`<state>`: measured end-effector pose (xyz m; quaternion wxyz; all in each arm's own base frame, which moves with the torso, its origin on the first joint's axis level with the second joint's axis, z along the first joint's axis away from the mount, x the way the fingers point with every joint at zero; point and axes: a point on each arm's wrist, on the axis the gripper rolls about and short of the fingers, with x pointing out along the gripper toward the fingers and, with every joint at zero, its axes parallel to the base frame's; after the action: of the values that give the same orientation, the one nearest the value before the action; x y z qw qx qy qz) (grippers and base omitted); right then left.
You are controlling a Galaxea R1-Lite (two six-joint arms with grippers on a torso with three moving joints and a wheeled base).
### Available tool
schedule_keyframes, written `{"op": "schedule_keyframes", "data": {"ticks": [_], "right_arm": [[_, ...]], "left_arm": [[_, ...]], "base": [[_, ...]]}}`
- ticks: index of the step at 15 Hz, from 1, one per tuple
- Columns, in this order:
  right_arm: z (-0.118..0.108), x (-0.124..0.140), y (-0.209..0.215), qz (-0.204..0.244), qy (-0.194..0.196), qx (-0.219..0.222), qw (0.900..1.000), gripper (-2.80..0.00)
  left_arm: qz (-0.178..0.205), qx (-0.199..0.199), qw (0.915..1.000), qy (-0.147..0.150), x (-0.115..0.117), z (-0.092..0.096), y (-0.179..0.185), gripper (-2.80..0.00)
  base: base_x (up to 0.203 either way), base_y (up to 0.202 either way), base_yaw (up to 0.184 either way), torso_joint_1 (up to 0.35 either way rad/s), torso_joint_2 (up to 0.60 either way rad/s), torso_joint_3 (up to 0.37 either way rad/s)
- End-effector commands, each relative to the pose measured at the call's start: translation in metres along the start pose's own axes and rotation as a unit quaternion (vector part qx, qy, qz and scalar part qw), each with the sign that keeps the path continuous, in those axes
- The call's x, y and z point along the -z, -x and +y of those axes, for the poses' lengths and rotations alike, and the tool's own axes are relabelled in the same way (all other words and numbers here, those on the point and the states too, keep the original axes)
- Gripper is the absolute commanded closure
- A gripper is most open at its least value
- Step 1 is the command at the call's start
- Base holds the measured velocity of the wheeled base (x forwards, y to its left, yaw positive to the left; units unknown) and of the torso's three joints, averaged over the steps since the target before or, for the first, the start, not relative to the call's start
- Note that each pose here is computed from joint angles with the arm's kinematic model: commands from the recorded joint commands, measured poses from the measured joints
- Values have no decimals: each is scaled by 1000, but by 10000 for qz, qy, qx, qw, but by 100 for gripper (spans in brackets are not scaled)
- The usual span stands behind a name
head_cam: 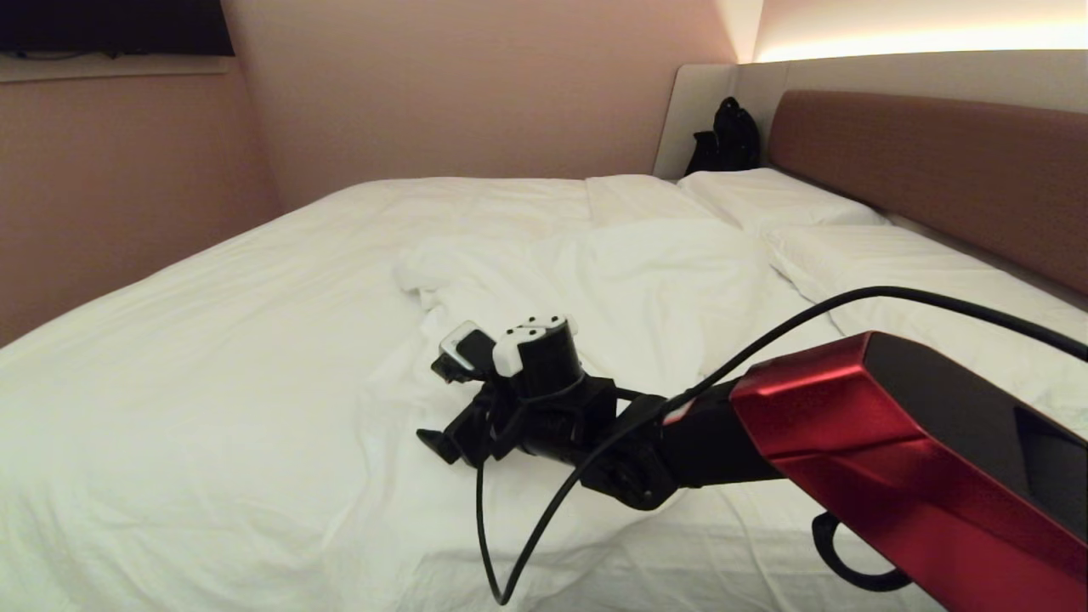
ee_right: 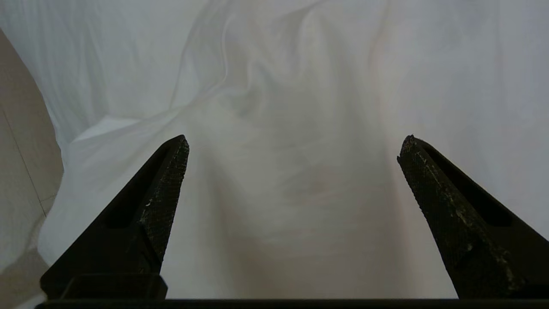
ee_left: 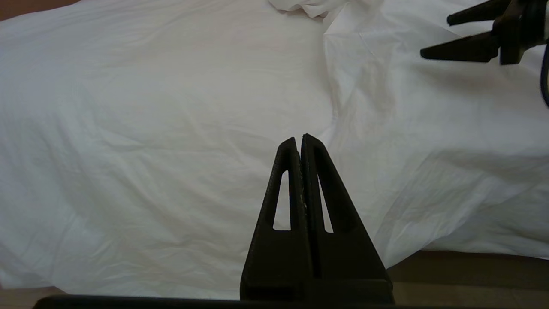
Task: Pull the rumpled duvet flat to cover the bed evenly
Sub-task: Flatten the corners of the folded blanket
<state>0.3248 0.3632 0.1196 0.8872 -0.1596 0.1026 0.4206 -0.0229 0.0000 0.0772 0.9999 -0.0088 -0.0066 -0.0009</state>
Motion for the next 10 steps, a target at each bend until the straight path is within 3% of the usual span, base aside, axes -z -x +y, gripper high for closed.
{"op": "schedule_keyframes", "data": {"ticks": [1, 8, 10], "right_arm": [[6, 12, -11, -75, 31, 8, 10000, -280], [4, 47, -48, 72, 180, 244, 9995, -280], [3, 58, -54, 325, 181, 263, 9990, -280]], "left_arm": [[-3, -1, 10000, 4, 0, 0, 0, 0], [-3, -1, 10000, 4, 0, 0, 0, 0], [-3, -1, 10000, 4, 0, 0, 0, 0]], "base": [[0, 0, 0, 0, 0, 0], [0, 0, 0, 0, 0, 0], [0, 0, 0, 0, 0, 0]]}}
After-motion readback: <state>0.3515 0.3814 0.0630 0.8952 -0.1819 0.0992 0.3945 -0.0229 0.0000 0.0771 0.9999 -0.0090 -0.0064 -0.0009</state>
